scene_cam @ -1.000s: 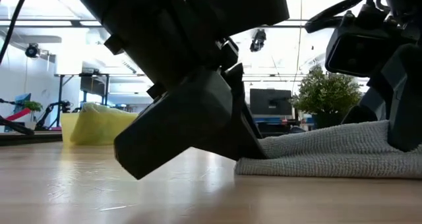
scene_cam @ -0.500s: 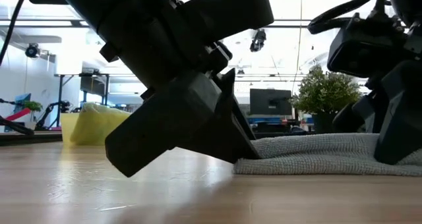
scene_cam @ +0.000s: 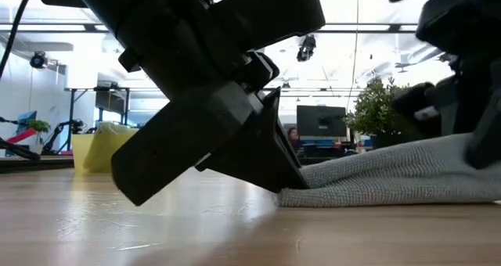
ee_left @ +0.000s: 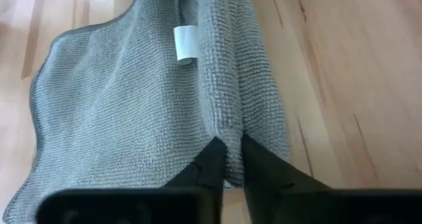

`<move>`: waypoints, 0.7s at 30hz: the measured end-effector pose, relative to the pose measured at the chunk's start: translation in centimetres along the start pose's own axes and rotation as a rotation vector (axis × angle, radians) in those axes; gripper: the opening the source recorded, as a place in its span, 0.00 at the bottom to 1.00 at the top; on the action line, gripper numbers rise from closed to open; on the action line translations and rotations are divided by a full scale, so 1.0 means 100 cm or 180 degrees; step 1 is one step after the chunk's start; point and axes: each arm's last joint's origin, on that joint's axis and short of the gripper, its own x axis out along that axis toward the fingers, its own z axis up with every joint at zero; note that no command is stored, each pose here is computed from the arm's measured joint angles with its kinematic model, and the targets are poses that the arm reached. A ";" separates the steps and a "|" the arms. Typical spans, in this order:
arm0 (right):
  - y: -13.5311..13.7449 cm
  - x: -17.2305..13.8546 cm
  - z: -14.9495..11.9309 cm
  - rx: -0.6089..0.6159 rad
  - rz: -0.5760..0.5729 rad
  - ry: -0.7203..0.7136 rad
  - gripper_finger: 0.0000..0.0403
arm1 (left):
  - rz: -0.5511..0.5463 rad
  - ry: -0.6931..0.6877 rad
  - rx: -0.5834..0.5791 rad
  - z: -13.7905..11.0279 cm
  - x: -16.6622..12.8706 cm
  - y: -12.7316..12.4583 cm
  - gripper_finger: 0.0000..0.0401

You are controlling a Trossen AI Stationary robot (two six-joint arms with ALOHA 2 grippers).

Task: Roll microfiber towels into tight, uniform cylinder then place into a basket
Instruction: Roll the gray towel

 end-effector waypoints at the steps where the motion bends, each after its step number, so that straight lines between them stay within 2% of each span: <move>1: 0.001 -0.003 0.001 -0.0083 -0.0050 0.0017 0.18 | -0.0003 -0.0001 0.0005 0.000 0.000 -0.001 0.04; 7: 0.006 -0.017 0.001 -0.0536 -0.0341 0.0082 0.18 | -0.0045 0.0025 0.0013 -0.003 0.000 -0.001 0.01; 11: 0.017 -0.023 0.000 -0.0984 -0.0528 -0.0008 0.18 | -0.0161 0.0071 -0.0008 -0.004 0.001 -0.002 0.01; 18: 0.061 -0.032 0.007 -0.1919 -0.0935 -0.0363 0.18 | -0.0352 0.0153 -0.0148 -0.006 0.000 -0.003 0.01; 21: 0.085 -0.033 0.006 -0.2487 -0.1197 -0.0376 0.18 | -0.0413 0.0169 -0.0145 -0.006 -0.001 -0.004 0.00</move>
